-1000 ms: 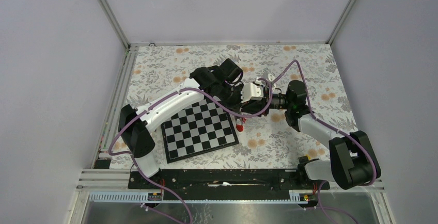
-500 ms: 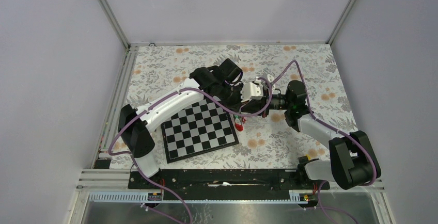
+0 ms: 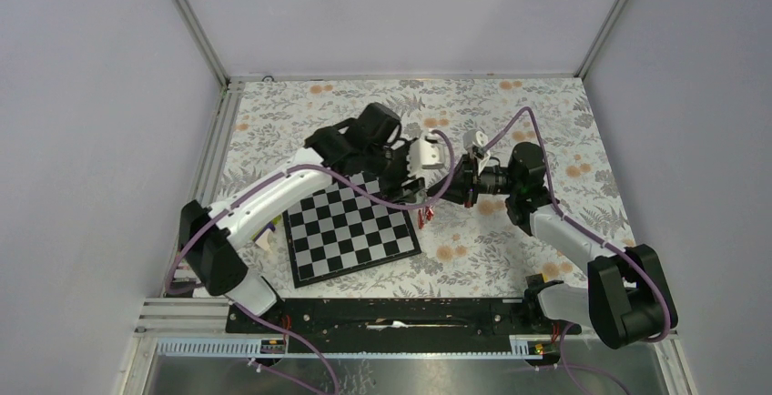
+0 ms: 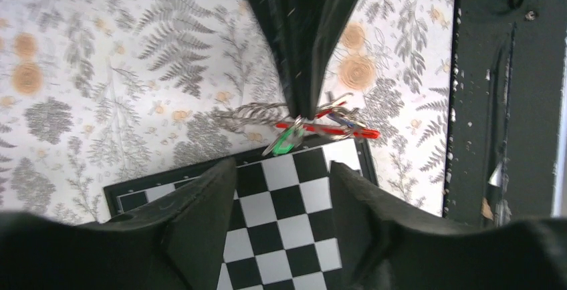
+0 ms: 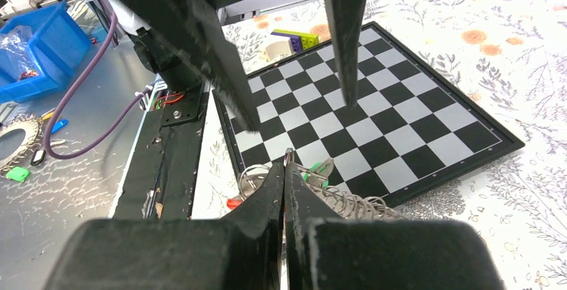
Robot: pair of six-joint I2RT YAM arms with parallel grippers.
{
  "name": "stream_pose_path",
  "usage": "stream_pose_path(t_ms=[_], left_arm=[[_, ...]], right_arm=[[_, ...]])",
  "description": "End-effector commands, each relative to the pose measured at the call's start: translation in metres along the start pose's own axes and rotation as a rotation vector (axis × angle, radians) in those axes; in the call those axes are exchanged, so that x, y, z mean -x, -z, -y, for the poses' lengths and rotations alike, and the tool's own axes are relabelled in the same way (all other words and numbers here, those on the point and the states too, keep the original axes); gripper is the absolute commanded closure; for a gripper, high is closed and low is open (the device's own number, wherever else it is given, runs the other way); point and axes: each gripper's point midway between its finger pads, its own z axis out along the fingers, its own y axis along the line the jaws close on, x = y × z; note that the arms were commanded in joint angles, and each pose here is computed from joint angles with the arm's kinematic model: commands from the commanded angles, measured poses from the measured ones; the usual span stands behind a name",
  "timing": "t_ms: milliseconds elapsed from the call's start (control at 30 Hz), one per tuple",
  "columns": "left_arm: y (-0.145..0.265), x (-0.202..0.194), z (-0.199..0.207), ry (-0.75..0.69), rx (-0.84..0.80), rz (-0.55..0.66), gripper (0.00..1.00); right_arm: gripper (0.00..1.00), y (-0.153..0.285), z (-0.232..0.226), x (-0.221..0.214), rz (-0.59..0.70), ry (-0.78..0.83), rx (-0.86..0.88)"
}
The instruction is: Put the keys on the keyring
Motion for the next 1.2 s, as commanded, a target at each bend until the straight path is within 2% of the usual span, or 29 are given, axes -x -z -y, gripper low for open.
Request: stream_pose_path(t_ms=[0,100,333,533,767,967,1167], left_arm=[[0.029,0.028,-0.013,-0.076,0.038,0.218,0.34],[0.033,0.031,-0.01,-0.109,0.013,0.283,0.3],[0.019,0.032,-0.005,-0.177,-0.043,0.353,0.28],[0.004,0.029,-0.009,-0.189,-0.077,0.352,0.32],[-0.012,0.019,-0.011,-0.18,-0.118,0.331,0.46],[-0.018,0.015,-0.01,-0.157,-0.149,0.318,0.69],[-0.019,0.015,-0.001,-0.129,-0.194,0.333,0.87]], right_arm=[[1.0,0.004,-0.006,0.042,0.07,0.121,0.009],[1.0,0.005,-0.01,0.046,0.085,0.12,0.018],[1.0,0.006,-0.012,0.048,0.088,0.118,0.03],[1.0,0.006,-0.012,0.045,0.085,0.109,0.031],[1.0,0.005,-0.011,0.044,0.082,0.102,0.032],[1.0,0.005,-0.009,0.042,0.079,0.099,0.03],[1.0,0.005,-0.007,0.039,0.073,0.098,0.026]])
